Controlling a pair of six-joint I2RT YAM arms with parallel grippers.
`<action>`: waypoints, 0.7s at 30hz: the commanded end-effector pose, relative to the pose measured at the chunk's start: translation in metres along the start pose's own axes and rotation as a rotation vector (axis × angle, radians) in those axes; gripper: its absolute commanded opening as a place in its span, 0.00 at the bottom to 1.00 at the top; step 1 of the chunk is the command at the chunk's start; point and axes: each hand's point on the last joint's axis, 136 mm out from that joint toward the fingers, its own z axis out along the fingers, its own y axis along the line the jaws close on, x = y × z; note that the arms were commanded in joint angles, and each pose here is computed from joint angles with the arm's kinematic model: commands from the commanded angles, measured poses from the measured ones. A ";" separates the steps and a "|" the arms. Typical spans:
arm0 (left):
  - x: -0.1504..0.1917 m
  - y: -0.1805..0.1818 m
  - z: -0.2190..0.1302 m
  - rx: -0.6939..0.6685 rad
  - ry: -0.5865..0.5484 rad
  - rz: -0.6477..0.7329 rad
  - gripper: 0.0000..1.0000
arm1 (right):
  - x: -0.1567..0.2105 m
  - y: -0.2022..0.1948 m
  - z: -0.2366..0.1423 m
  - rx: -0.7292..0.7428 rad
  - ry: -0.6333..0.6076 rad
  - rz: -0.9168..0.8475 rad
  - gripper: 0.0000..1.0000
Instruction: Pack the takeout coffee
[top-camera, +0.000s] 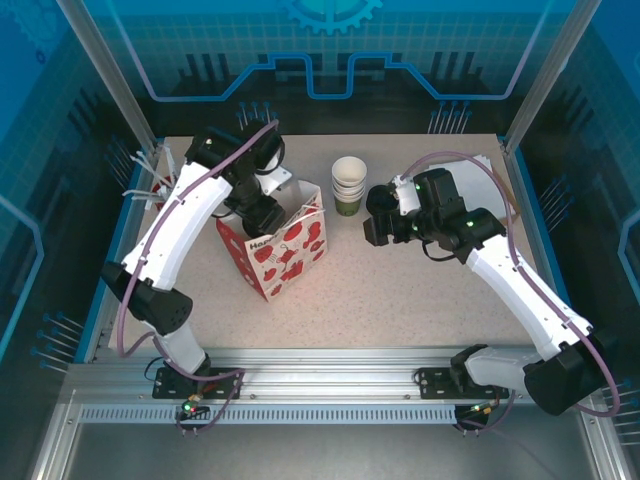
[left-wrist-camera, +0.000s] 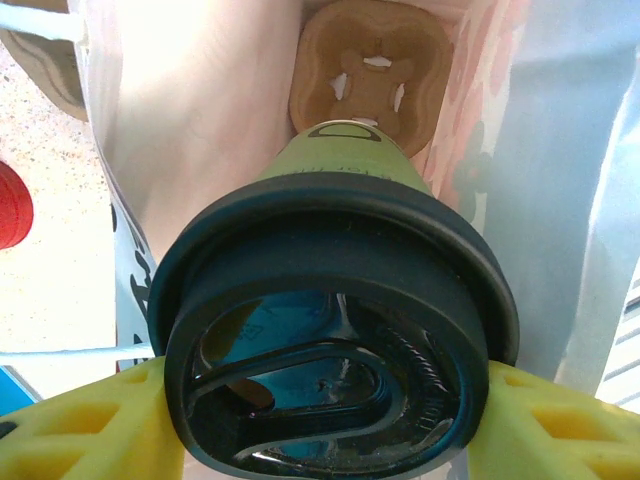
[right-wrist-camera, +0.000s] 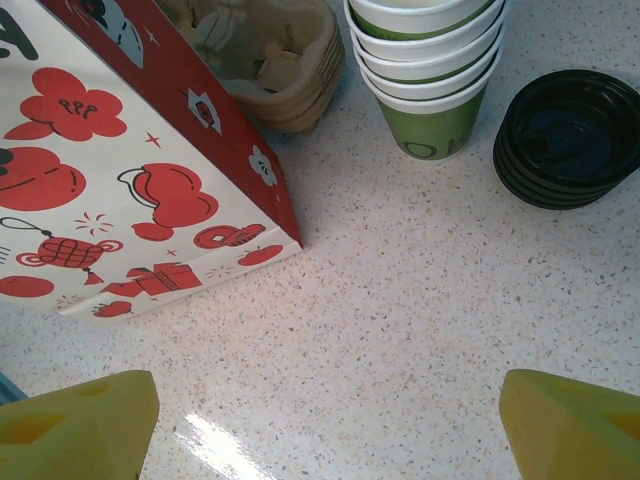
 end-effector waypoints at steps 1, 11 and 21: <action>0.013 -0.004 -0.006 0.022 0.043 0.014 0.46 | 0.005 0.001 0.005 0.002 0.009 0.002 0.90; 0.020 -0.012 -0.042 0.033 -0.079 0.030 0.46 | 0.005 0.002 0.010 -0.001 0.021 0.005 0.90; 0.028 -0.010 -0.012 0.013 0.036 0.064 0.47 | 0.007 0.005 0.014 -0.004 0.031 -0.002 0.90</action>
